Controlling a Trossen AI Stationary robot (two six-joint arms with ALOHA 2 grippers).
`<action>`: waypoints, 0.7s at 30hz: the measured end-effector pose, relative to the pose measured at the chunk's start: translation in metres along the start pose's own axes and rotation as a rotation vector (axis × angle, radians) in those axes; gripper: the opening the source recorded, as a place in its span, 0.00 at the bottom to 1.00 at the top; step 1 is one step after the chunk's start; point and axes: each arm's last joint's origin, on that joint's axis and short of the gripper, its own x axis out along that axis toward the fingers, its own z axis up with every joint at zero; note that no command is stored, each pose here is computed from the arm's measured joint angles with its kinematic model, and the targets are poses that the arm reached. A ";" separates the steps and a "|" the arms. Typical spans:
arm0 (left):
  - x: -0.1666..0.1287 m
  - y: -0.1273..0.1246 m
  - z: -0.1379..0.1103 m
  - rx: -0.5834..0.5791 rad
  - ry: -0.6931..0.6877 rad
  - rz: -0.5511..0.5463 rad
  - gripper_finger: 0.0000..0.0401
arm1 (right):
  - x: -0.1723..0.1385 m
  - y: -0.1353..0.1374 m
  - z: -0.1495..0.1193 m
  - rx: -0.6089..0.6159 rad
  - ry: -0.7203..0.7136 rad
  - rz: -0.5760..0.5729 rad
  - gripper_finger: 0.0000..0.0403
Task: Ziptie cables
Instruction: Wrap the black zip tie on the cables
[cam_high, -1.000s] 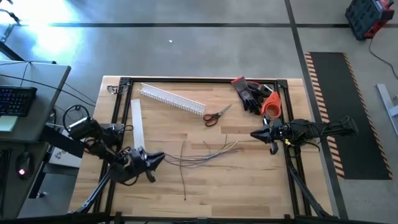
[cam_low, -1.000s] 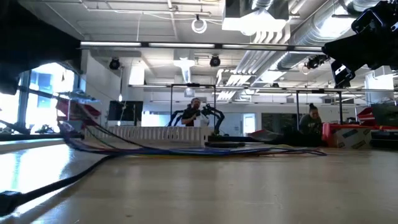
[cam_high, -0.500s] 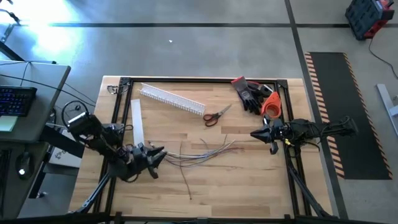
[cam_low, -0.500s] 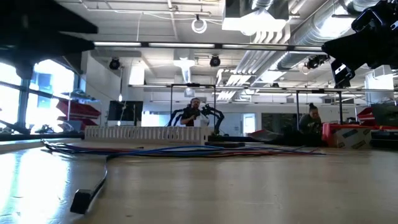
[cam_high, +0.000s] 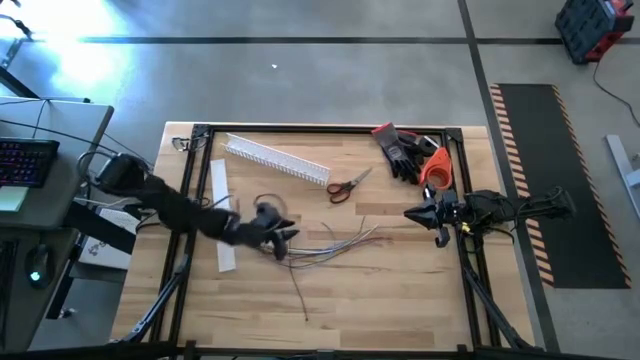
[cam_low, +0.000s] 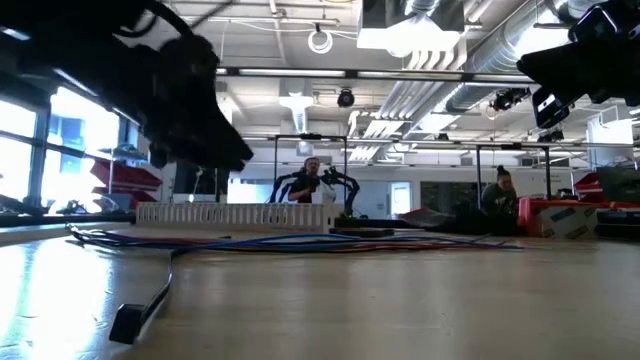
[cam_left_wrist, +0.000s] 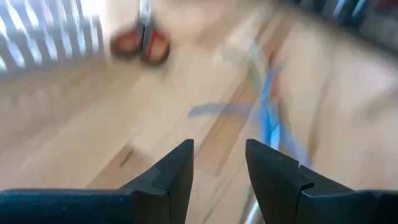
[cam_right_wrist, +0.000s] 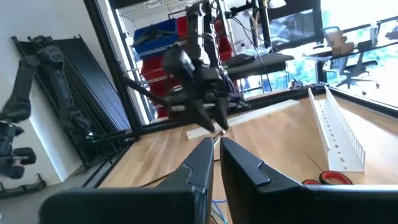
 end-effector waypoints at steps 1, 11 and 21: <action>0.002 0.002 0.005 0.021 0.059 0.018 0.33 | 0.000 0.000 0.000 -0.001 0.000 0.000 0.04; 0.019 0.018 0.019 0.044 0.274 0.053 0.33 | 0.000 0.000 0.000 -0.005 0.001 -0.001 0.04; 0.050 0.025 -0.008 0.022 0.373 0.114 0.32 | 0.000 0.000 -0.001 -0.005 0.007 -0.002 0.04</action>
